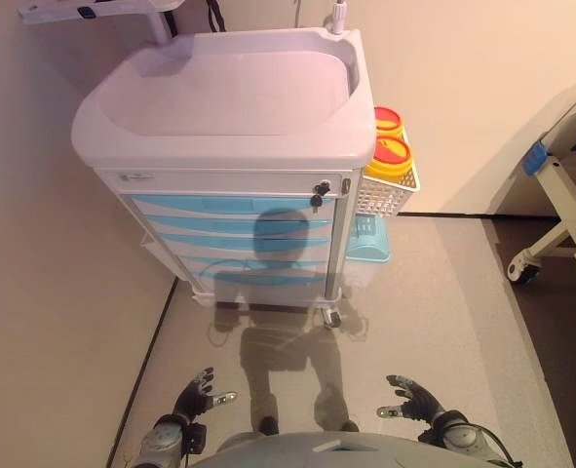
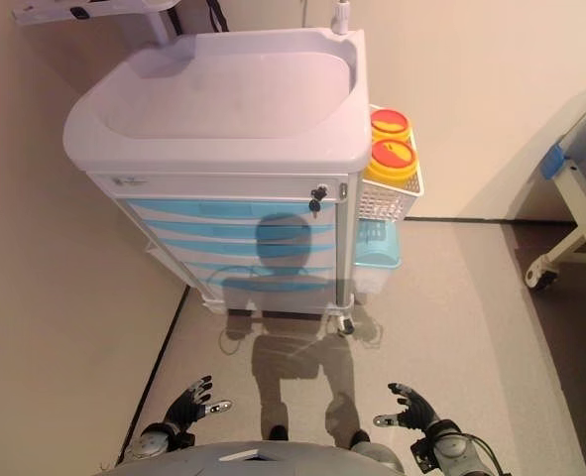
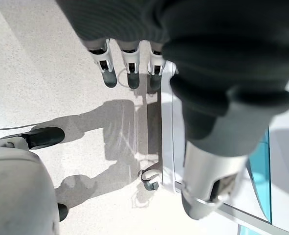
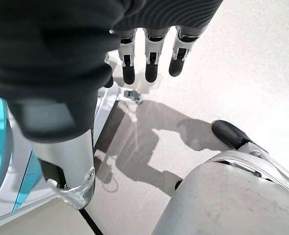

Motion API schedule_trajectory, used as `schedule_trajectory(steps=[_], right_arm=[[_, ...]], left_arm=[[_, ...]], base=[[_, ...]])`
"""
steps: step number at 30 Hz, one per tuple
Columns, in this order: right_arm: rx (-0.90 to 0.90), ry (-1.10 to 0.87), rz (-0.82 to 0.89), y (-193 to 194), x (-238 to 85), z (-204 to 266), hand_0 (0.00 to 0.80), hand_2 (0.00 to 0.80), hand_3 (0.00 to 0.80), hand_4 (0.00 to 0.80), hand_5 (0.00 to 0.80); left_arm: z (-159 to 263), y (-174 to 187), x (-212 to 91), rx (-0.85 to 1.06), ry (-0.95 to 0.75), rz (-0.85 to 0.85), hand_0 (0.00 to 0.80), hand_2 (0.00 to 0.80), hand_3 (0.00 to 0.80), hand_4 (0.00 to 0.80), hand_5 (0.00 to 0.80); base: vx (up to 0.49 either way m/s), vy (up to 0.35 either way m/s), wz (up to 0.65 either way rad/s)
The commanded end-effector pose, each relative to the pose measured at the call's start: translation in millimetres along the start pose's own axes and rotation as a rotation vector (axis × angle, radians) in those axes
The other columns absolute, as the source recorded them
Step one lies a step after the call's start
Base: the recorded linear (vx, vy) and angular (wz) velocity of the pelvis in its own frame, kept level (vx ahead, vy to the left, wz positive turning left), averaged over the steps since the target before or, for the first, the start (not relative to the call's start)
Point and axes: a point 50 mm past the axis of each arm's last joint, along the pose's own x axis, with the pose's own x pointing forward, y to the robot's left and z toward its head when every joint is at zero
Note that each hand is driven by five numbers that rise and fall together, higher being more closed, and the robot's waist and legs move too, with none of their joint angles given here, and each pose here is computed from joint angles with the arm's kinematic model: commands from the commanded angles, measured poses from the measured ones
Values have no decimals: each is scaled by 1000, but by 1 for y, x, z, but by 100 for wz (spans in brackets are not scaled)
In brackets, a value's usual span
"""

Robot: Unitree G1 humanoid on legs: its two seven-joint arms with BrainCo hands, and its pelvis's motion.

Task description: Open the drawer and pick up the medicine

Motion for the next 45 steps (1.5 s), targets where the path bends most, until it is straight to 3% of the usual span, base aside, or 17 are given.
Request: schedule_trajectory(steps=[1,13,22,26,32,45], right_arm=[[-29,-50,29,5,9,19,0,0,0,0,0],[-13,-42,17,3,9,17,0,0,0,0,0],[35,-42,-24,-3,7,15,0,0,0,0,0],[90,-111,-88,-14,9,28,0,0,0,0,0],[31,-226,-140,-23,16,61,0,0,0,0,0],[0,-345,-186,-43,19,101,0,0,0,0,0]], left_arm=[[12,8,5,4,-22,0,0,0,0,0,0],[11,13,3,-76,-40,55,0,0,0,0,0],[7,37,-4,-363,-89,196,0,0,0,0,0],[38,47,-1,-391,-277,254,0,0,0,0,0],[82,54,5,-576,-514,248,0,0,0,0,0],[201,59,-8,-839,-1077,20,0,0,0,0,0]], base=[[0,0,0],[15,8,0],[45,31,1],[-101,59,-1],[-139,109,-14],[-62,66,-20]])
